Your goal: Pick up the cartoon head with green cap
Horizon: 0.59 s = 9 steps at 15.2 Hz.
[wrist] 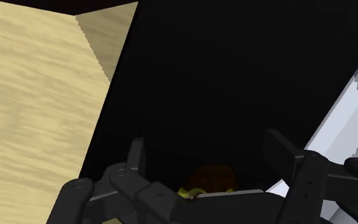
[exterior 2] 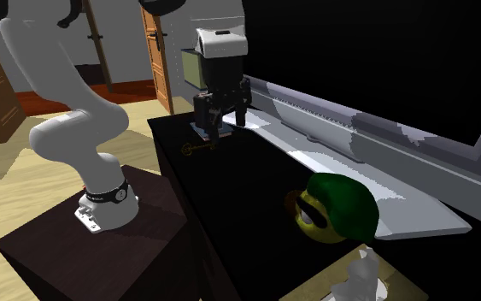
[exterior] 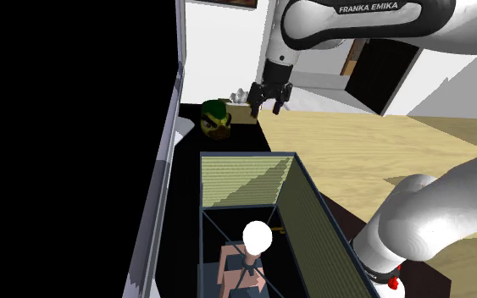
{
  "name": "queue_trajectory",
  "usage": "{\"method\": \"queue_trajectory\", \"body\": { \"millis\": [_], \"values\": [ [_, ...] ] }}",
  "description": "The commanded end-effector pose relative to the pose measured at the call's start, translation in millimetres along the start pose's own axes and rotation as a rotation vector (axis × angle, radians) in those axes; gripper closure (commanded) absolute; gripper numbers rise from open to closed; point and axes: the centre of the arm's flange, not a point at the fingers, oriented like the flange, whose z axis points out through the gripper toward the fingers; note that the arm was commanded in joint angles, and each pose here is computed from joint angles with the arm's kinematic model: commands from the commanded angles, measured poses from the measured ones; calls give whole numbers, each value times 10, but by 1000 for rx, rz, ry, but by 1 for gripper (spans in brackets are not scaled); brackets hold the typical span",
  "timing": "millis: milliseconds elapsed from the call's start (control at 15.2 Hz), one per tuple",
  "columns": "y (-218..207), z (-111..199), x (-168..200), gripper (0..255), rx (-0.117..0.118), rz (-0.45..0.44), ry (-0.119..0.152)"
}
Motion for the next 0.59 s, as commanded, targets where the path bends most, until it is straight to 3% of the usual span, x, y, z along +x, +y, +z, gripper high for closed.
{"method": "queue_trajectory", "body": {
  "millis": [0, 528],
  "values": [
    [-73, 82, 238, 0, -3, 22, 18],
    [-353, 298, 1146, 0, -20, 104, 81]
  ]
}}
